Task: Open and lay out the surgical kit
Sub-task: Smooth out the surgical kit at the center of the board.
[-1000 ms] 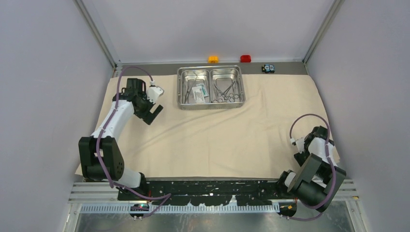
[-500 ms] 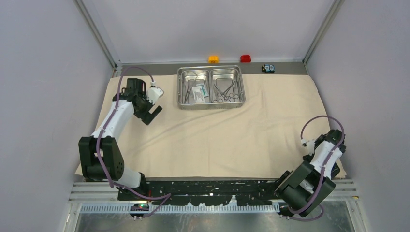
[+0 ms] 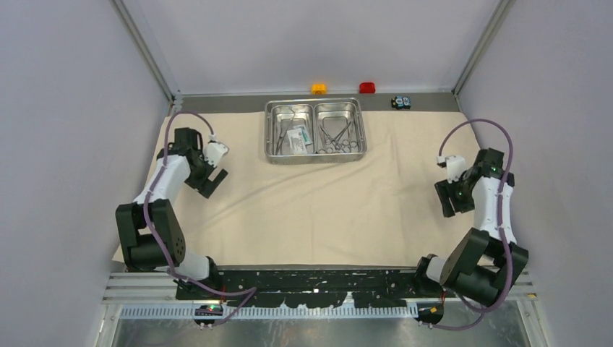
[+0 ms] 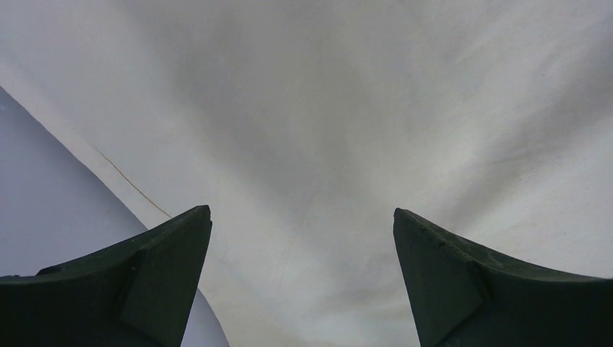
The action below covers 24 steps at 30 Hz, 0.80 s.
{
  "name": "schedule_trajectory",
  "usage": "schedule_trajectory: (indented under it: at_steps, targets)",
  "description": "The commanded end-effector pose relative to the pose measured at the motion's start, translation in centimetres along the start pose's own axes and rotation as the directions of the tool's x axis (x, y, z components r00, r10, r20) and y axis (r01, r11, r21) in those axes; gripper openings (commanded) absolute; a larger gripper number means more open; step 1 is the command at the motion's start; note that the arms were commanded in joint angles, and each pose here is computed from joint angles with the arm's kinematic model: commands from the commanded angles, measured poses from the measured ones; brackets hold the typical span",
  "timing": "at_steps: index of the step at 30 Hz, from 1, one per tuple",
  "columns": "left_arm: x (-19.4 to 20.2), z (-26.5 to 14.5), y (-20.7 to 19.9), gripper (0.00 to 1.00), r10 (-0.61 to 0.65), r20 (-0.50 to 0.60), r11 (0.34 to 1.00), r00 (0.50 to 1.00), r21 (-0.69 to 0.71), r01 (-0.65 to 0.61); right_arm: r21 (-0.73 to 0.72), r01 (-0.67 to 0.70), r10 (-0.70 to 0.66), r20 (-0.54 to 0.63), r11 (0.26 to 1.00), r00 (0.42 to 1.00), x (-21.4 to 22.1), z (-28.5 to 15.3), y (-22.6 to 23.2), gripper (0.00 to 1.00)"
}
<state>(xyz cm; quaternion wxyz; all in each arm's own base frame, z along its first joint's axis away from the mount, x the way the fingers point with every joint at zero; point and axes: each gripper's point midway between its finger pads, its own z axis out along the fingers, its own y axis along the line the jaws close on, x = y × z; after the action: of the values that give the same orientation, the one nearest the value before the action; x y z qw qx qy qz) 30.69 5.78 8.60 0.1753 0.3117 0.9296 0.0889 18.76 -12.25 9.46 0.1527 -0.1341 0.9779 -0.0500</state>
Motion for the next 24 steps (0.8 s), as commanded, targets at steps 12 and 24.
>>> schedule_trajectory:
  at_steps: [12,24]
  targets:
    - [7.3,4.7,1.7,1.0,-0.176,-0.066,0.984,0.982,0.018,0.177,-0.004,0.059,-0.059,-0.08,0.998,0.995,1.9,8.6,1.5,0.63]
    - [11.8,6.2,0.9,0.99,-0.199,-0.145,0.98,0.969,-0.035,0.196,0.038,0.15,-0.138,-0.229,0.988,0.964,8.9,7.8,3.3,0.62]
